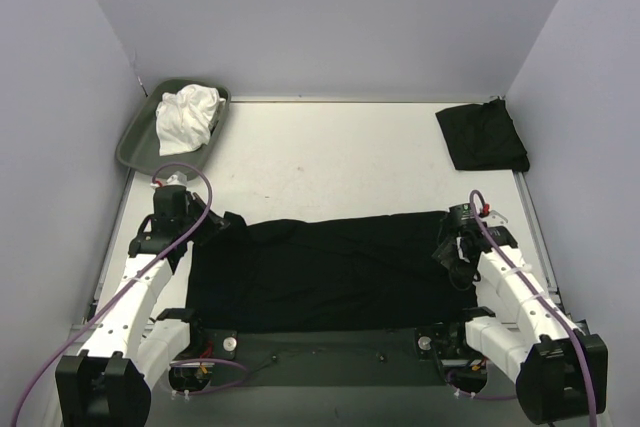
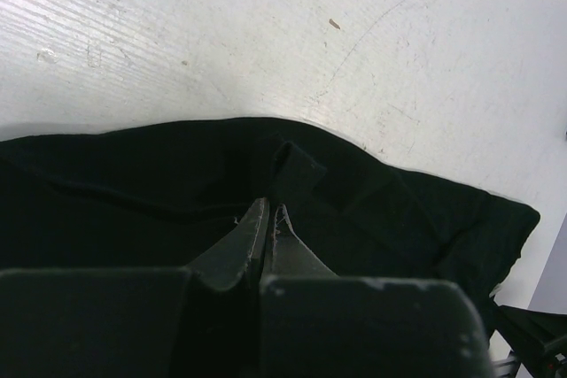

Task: Fold and stack the t-shirts

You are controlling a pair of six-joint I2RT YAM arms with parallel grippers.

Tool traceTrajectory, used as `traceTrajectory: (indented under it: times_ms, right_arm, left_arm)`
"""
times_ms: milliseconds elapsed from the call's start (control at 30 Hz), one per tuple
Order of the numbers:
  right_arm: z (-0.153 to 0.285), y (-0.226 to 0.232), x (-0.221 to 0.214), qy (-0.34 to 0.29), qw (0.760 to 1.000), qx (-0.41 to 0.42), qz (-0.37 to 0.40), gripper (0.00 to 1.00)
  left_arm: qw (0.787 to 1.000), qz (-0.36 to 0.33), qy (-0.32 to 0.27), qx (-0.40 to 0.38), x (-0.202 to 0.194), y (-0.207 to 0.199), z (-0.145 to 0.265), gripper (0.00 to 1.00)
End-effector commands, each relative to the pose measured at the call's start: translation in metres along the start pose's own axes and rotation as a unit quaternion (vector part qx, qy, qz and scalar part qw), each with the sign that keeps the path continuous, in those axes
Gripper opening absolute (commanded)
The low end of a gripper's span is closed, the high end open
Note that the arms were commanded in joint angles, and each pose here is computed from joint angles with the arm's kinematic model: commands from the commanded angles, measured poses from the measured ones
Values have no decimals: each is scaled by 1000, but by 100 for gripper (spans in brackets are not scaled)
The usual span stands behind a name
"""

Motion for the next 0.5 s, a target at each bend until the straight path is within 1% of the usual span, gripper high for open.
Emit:
traceTrajectory:
  times_ms: [0,67,467]
  right_arm:
    - [-5,-5,-4,13,1000,-23,-7,42]
    - [-7,-5,-3,13,1000,-25,-9,38]
    - [-16,-5,0,17,999,-36,-14,27]
  left_arm:
    - [999,-16,-13,-34,7,-16,1,0]
    - [999,-17,-13,-31,7,-14,1,0]
    - [999,-25,-18,-24,9,-13,0,0]
Point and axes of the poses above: each gripper's point midway between its finger pads, its own z axis back along the fingers, its own y axis along the line the jaws close on, x = y × z, the point moved 5 cm from there along z, back along the fingers, and after that the axes turned 14 degrees about z, right-handed, at the moved point
